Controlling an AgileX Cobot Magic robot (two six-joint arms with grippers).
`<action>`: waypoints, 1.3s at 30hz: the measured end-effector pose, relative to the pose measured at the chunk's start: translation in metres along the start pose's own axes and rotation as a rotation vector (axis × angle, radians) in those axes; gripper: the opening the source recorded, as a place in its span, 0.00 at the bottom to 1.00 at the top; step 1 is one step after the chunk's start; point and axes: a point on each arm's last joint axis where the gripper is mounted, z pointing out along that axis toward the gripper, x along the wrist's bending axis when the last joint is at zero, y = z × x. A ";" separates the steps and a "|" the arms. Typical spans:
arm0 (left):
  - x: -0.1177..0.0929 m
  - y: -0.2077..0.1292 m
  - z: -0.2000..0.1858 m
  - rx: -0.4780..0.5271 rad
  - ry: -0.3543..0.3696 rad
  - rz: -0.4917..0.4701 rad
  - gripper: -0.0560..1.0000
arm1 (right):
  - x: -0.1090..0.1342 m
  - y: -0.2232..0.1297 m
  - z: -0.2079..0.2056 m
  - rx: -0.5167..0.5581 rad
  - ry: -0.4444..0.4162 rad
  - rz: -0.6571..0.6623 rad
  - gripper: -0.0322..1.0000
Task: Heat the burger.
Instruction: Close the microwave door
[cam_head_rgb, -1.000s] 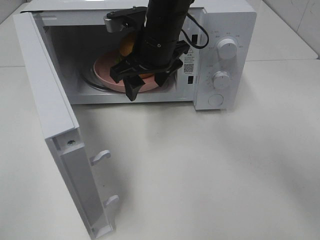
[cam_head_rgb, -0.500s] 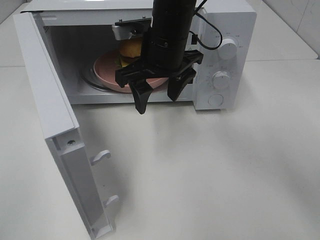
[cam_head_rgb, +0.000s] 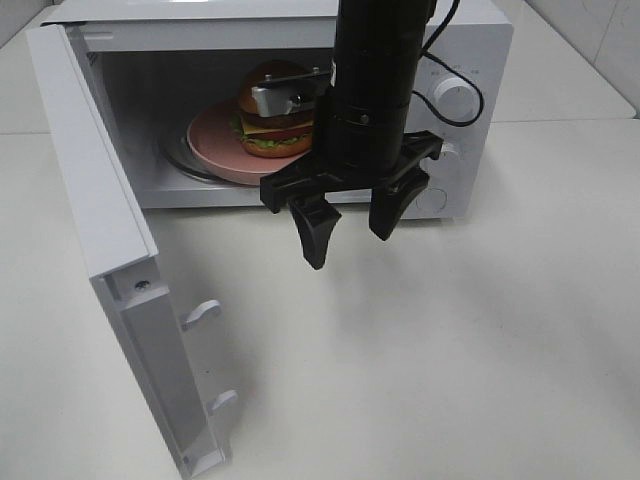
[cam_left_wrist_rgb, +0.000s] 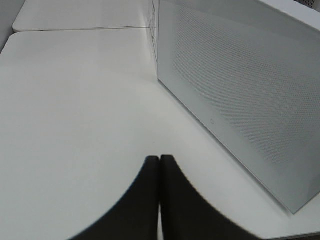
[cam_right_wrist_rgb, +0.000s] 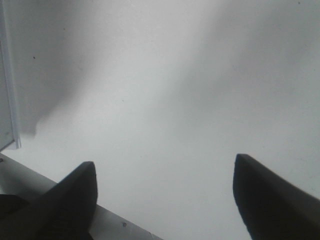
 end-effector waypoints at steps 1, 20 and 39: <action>0.000 0.000 0.000 0.000 0.000 0.000 0.05 | 0.000 0.000 0.000 0.000 0.000 0.000 0.71; 0.000 0.000 0.000 0.000 0.000 0.000 0.05 | -0.059 -0.052 -0.033 -0.007 -0.210 0.113 0.71; 0.000 0.000 0.000 0.000 -0.001 0.000 0.05 | -0.168 -0.170 -0.101 -0.143 -0.241 0.678 0.67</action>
